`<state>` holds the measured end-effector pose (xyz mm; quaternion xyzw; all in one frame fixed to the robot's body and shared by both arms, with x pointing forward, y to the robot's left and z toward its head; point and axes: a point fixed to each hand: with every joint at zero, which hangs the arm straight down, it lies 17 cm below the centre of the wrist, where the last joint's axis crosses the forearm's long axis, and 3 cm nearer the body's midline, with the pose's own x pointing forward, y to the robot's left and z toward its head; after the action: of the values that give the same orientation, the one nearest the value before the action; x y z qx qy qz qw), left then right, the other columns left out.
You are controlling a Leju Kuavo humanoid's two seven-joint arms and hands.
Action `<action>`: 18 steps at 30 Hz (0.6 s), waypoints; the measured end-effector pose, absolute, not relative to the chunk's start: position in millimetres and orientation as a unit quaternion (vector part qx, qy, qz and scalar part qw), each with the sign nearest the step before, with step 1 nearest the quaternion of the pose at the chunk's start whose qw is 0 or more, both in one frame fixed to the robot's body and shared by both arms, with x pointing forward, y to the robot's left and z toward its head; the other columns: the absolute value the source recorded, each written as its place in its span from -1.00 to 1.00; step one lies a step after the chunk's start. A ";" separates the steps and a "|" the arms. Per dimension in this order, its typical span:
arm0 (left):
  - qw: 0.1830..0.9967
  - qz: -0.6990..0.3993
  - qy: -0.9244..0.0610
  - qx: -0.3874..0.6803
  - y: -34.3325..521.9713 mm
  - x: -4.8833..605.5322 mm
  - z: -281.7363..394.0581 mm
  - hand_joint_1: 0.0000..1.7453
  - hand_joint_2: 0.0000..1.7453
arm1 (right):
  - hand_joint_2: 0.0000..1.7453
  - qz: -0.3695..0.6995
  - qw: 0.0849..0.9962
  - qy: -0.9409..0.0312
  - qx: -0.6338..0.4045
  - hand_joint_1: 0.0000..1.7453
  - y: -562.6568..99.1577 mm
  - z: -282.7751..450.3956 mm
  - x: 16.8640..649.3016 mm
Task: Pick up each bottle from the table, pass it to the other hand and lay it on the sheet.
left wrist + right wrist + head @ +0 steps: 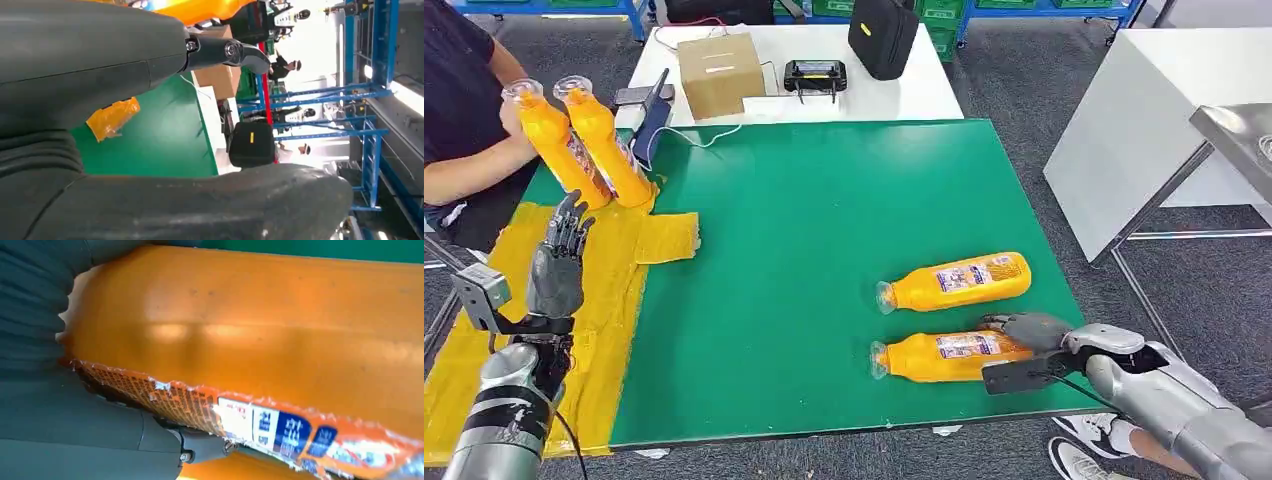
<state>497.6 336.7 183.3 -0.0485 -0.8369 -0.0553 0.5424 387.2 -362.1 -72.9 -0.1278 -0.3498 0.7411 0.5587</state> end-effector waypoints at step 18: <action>0.548 -0.067 -0.832 -0.047 332.9 482.8 179.2 -1.00 -1.00 | 1.00 0.532 0.597 -0.598 0.057 1.00 -150.5 -3.6 422.0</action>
<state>482.8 332.9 179.2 -0.0467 -0.8323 -0.0673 0.5482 422.0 -150.5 -3.6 0.0574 -0.5977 0.5322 0.5969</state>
